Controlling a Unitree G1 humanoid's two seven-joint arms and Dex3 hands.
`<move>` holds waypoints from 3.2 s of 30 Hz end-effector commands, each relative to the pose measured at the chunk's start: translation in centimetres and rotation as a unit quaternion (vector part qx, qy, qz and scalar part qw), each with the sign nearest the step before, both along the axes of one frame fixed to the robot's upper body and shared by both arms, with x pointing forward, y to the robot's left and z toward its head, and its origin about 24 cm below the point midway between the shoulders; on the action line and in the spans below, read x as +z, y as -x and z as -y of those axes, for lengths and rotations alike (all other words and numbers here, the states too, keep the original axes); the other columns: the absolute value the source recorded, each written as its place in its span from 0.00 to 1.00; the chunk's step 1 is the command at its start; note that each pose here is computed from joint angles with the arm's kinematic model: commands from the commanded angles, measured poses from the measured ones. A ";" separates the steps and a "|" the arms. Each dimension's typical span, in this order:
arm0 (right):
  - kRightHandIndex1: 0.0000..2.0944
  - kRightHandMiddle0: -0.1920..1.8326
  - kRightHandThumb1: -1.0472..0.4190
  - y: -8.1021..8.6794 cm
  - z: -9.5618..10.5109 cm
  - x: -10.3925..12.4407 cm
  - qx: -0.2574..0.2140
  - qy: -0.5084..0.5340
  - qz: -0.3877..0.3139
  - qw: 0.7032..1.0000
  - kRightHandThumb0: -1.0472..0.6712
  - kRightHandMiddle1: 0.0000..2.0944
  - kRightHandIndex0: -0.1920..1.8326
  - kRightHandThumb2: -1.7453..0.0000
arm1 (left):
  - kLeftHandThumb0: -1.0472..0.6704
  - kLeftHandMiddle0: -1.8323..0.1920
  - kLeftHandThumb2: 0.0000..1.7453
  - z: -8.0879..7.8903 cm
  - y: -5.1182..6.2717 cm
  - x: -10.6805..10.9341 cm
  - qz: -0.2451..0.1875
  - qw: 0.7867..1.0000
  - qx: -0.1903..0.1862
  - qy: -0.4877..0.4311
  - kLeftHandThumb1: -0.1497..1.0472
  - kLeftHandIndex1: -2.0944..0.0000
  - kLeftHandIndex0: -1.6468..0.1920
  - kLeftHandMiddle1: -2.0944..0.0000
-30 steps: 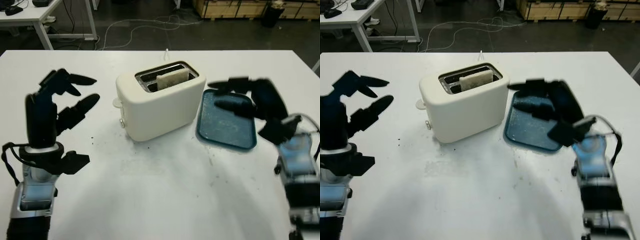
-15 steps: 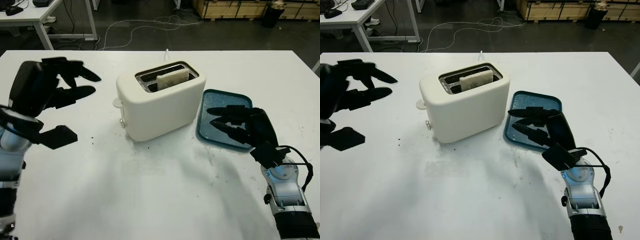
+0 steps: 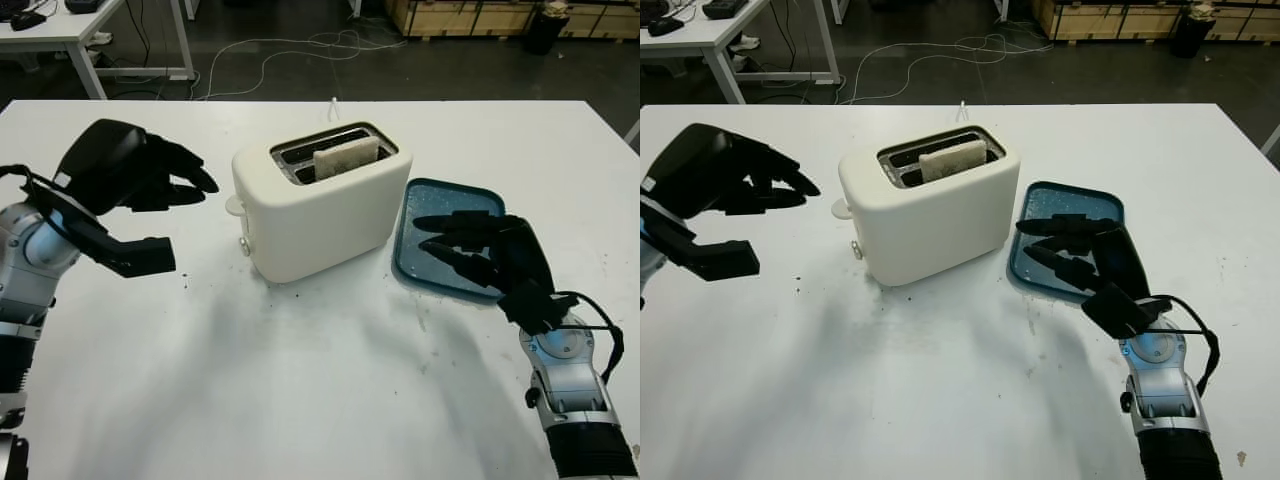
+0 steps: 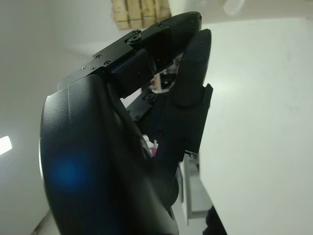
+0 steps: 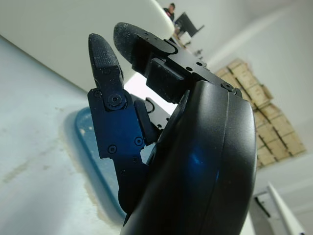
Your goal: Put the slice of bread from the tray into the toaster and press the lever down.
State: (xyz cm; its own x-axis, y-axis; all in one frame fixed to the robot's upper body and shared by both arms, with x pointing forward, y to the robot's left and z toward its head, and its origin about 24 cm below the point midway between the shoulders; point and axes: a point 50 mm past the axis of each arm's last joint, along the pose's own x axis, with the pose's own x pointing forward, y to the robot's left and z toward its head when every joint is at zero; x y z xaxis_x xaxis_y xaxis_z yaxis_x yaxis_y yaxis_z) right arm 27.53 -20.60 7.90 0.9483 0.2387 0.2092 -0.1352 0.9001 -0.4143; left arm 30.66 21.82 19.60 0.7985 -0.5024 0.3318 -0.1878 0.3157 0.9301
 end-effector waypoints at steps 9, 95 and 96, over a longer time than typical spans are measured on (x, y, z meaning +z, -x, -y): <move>0.21 0.69 0.11 -0.2 -2.0 -2.7 0.020 -0.052 -0.057 0.997 0.32 0.01 0.70 1.00 | 0.44 0.37 0.00 0.4 -0.5 -0.6 0.027 1.000 -0.005 0.004 0.81 0.92 0.20 0.39; 0.25 0.69 0.10 0.0 -2.1 -2.7 0.015 -0.028 -0.067 0.997 0.34 0.00 0.66 1.00 | 0.47 0.40 0.01 3.8 -2.1 -5.9 -0.076 0.997 -0.011 0.009 0.85 0.98 0.17 0.46; 0.25 0.69 0.10 0.1 -2.1 -2.8 0.015 -0.027 -0.066 0.997 0.34 0.00 0.66 1.00 | 0.48 0.40 0.01 3.8 -2.3 -6.3 -0.082 0.997 -0.006 0.010 0.85 0.99 0.18 0.46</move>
State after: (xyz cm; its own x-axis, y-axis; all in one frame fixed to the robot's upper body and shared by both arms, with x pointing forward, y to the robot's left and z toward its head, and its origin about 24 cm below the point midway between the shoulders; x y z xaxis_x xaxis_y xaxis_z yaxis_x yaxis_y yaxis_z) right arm 27.57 -18.18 5.06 0.9599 0.2672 0.0845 -0.2264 0.9170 -0.3283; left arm 32.82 19.15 14.84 0.8347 -0.4817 0.2670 -0.0961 0.3500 0.9318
